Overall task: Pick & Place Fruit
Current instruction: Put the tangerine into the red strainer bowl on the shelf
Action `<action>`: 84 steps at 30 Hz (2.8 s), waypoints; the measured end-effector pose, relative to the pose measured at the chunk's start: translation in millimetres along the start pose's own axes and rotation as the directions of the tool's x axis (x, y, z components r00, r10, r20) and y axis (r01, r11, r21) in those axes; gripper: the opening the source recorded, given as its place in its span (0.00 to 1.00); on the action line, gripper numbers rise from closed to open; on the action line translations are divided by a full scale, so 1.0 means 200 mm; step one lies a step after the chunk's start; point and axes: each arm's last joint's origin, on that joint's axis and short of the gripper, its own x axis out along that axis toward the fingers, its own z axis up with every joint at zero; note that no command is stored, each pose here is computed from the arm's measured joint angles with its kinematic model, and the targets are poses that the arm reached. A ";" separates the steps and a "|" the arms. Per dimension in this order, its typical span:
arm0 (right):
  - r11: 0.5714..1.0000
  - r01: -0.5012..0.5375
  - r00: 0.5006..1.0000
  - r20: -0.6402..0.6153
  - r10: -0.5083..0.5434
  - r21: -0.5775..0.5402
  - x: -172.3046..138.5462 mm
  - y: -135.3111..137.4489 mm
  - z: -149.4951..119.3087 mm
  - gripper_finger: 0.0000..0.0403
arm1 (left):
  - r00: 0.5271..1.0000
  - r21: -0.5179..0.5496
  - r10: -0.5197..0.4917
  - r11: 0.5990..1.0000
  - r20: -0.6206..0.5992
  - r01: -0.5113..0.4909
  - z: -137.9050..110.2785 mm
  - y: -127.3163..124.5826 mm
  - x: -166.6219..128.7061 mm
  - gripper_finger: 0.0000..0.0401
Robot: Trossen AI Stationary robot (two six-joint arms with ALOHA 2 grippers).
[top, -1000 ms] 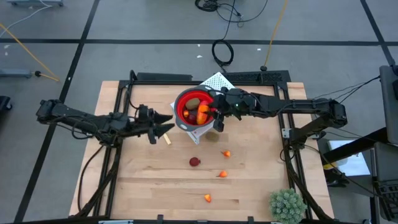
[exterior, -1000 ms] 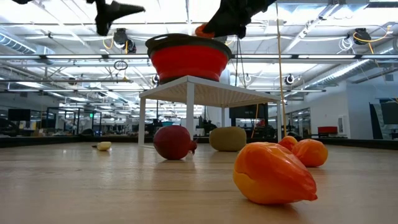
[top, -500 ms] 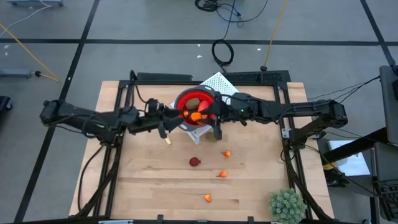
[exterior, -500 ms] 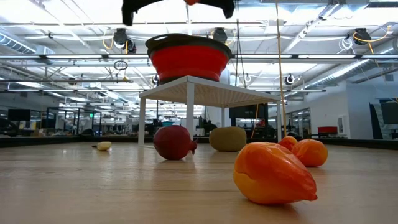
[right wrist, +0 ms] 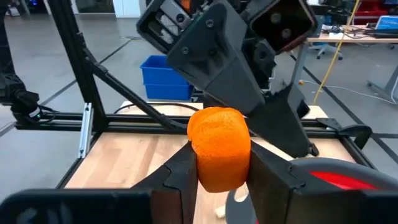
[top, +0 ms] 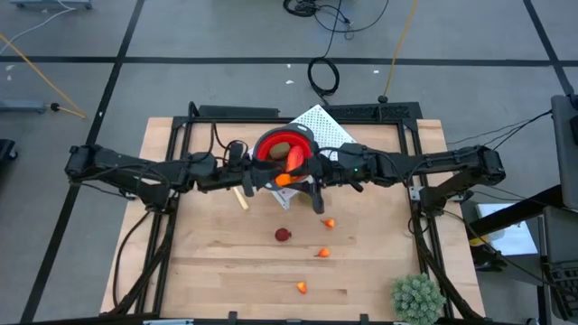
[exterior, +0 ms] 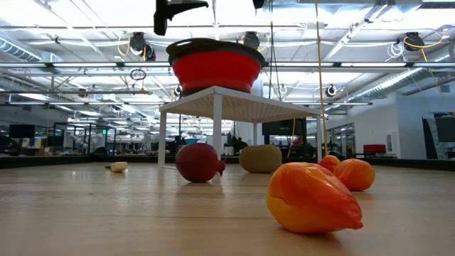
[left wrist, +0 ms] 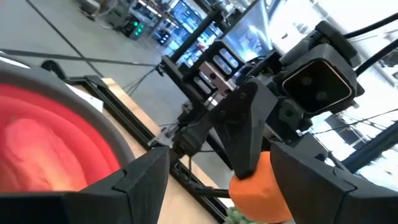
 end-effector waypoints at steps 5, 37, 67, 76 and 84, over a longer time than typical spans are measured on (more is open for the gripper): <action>1.000 -0.004 1.000 -0.001 0.004 0.000 0.00 0.00 0.00 0.27 | 1.000 -0.041 -0.008 0.999 -0.015 0.008 -0.01 0.00 0.00 0.69; 1.000 0.007 0.999 0.049 -0.007 0.000 0.00 0.00 0.02 0.27 | 0.995 -0.043 -0.095 0.995 -0.036 0.094 0.00 -0.02 0.00 0.69; 0.998 0.057 0.997 0.049 -0.058 0.027 0.06 -0.01 -0.01 0.27 | 0.991 -0.073 -0.125 0.990 -0.047 0.121 0.02 0.01 0.03 0.69; 0.998 0.057 0.997 0.050 -0.058 0.025 0.06 -0.01 -0.01 0.27 | 0.991 -0.068 -0.121 0.991 -0.052 0.117 0.02 0.02 0.03 0.69; 0.998 0.057 0.997 0.054 -0.058 0.024 0.06 -0.01 -0.01 0.27 | 0.991 -0.064 -0.121 0.991 -0.052 0.117 0.02 0.02 0.03 0.62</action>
